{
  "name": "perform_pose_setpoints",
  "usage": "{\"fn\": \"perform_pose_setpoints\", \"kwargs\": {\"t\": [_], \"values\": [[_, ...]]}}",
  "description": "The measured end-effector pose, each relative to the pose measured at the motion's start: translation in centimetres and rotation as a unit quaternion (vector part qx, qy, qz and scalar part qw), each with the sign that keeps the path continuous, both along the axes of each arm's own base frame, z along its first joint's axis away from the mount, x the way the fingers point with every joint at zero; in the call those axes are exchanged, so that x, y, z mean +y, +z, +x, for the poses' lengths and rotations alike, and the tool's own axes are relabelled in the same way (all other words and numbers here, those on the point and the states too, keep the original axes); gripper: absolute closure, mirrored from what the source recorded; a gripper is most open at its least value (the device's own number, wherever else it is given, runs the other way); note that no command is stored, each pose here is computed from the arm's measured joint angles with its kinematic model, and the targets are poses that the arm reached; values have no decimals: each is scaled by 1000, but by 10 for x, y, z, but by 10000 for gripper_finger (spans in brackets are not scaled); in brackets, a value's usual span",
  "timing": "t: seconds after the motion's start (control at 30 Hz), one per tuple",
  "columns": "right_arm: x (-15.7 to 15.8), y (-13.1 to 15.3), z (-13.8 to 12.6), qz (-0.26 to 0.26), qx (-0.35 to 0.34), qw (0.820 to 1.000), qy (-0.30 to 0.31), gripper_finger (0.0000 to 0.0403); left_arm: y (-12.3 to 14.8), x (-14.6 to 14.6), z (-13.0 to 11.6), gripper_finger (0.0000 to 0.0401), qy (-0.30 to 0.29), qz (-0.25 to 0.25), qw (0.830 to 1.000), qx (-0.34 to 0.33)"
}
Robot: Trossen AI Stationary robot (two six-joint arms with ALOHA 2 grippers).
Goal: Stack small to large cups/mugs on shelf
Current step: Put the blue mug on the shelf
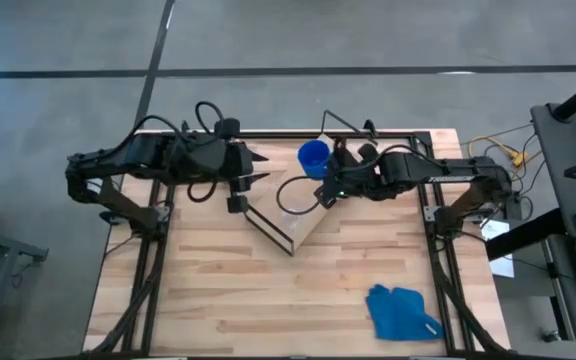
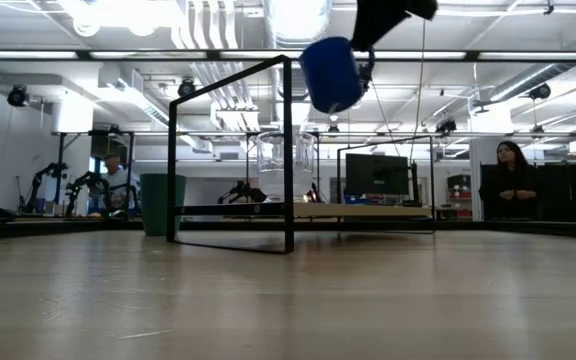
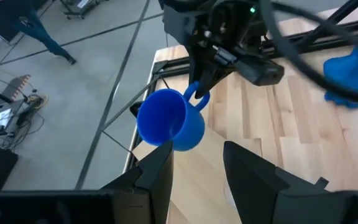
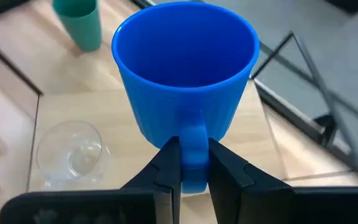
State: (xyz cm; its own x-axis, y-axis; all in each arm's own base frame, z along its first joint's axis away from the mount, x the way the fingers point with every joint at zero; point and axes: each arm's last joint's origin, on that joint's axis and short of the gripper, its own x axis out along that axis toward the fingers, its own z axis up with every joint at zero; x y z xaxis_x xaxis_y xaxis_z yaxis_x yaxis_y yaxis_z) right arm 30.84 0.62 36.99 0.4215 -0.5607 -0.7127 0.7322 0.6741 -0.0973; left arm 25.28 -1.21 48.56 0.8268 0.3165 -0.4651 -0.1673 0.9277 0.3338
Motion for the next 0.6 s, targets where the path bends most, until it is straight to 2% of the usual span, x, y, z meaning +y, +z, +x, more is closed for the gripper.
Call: {"fn": "perform_pose_setpoints", "kwargs": {"t": [0.1,0.33,0.5,0.6], "values": [[0,-14,-5,6,-36,999,-35,353,1,0,-2,273,0,0,1000,-3],[3,-51,-5,29,-115,991,-58,353,1,0,-2,273,0,1,1000,-3],[6,-81,-7,47,-124,988,-82,353,2,1,-2,273,12,7,1000,-4],[11,-94,-9,35,-127,987,-90,353,2,1,-2,273,13,8,1000,-4]]}}
